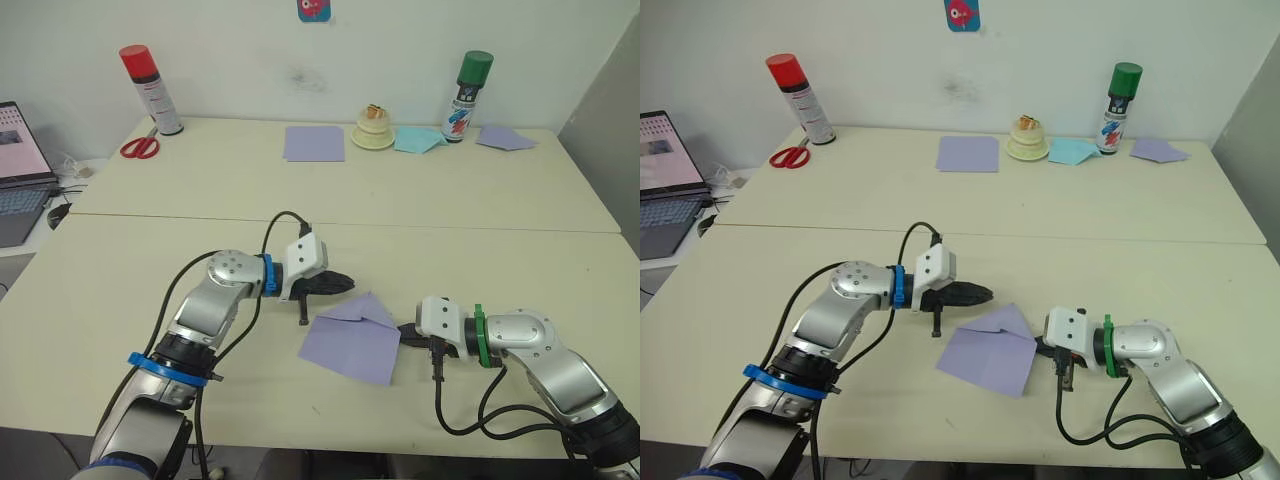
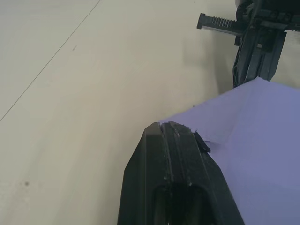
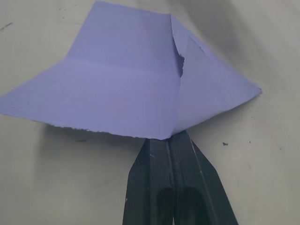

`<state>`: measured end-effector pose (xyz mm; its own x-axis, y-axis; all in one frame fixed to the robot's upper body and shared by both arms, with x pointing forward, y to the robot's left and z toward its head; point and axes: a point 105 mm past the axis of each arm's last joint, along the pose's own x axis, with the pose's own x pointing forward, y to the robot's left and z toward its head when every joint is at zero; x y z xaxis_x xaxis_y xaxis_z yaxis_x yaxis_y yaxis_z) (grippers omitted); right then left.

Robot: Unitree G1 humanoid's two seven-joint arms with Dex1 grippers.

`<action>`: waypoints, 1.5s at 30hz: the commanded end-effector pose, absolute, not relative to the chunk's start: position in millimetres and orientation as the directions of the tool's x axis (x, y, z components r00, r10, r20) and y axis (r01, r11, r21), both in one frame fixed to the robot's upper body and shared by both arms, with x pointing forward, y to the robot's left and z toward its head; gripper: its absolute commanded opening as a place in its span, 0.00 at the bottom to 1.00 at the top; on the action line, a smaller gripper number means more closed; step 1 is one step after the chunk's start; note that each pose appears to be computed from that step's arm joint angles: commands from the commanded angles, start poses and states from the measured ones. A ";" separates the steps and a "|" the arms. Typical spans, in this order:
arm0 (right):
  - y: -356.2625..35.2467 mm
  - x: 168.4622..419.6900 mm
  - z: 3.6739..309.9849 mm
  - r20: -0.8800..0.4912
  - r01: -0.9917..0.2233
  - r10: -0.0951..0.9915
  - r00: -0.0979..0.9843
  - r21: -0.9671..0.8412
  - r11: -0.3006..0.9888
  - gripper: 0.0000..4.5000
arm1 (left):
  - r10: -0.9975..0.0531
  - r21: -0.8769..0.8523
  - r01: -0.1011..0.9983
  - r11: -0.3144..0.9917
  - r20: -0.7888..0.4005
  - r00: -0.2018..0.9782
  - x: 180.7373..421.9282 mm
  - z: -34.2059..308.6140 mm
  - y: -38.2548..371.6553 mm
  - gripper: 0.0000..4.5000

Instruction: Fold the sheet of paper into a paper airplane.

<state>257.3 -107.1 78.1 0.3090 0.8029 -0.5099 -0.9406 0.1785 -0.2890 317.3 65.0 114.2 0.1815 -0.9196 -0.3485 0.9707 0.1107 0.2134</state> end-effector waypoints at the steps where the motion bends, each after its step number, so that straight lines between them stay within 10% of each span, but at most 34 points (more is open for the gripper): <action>1: -102.9 258.6 88.4 -0.487 -0.931 0.814 0.316 -0.323 0.168 0.00 | -0.928 0.208 0.976 0.067 -0.346 0.138 310.8 110.9 55.6 0.01; 45: -56.1 281.2 96.5 -0.393 -0.904 0.846 0.360 -0.369 0.213 0.00 | -0.911 0.080 0.986 0.147 -0.378 0.166 290.6 75.9 58.9 0.01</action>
<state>276.5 -58.8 87.4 0.3407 0.8425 -0.4173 -0.9220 0.2125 -0.3236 292.5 63.7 67.1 0.1643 -0.8972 -0.4099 0.9863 0.1542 0.0579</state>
